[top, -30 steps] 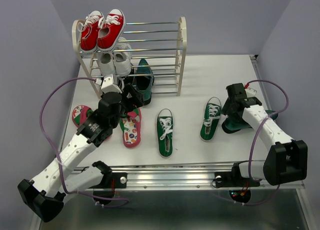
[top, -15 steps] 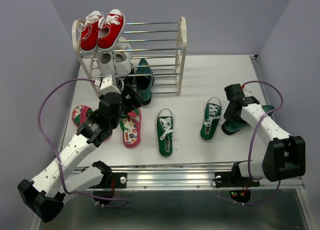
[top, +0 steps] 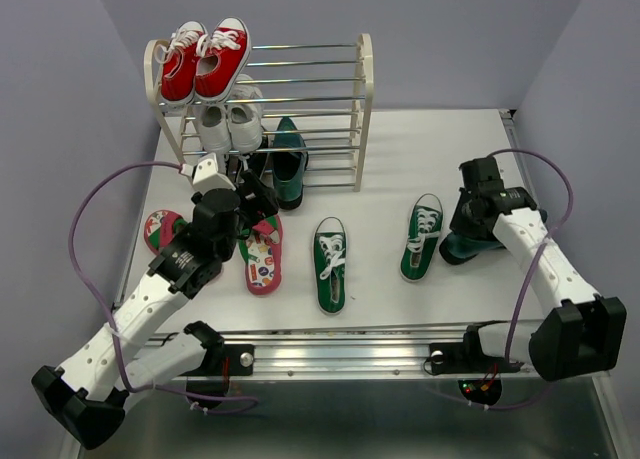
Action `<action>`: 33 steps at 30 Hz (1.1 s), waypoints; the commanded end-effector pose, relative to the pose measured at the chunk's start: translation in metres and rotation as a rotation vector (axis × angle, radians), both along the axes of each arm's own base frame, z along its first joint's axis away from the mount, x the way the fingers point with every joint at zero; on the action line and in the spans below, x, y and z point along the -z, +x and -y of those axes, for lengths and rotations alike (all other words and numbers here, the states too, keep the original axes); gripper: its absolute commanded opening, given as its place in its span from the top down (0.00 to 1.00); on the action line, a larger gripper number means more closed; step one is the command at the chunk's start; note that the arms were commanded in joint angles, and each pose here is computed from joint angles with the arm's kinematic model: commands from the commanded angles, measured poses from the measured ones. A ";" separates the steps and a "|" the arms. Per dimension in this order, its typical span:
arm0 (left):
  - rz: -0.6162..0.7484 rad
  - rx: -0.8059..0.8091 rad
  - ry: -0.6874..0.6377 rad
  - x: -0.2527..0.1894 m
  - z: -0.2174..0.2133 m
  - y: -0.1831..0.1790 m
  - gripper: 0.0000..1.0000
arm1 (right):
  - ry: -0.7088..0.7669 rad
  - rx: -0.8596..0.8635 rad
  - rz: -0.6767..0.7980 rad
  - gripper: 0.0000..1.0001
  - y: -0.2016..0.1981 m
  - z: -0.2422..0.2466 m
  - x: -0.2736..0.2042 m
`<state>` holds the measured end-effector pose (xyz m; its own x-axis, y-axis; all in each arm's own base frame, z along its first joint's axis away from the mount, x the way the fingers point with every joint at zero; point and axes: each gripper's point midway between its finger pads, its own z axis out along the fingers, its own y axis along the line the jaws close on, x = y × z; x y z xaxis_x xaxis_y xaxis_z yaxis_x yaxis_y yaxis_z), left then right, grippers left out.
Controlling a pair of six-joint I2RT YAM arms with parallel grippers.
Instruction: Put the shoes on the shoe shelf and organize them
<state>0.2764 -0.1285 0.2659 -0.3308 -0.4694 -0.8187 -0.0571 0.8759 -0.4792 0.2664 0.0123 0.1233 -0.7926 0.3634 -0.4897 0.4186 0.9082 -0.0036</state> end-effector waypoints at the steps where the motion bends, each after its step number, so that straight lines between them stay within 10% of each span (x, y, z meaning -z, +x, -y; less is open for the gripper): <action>1: 0.010 -0.027 0.015 0.002 -0.007 -0.001 0.01 | 0.004 -0.136 0.254 0.99 0.034 -0.008 -0.078; 33: -0.009 -0.049 0.055 0.016 -0.013 0.000 0.01 | 0.355 -1.411 0.197 0.99 -0.099 -0.258 -0.120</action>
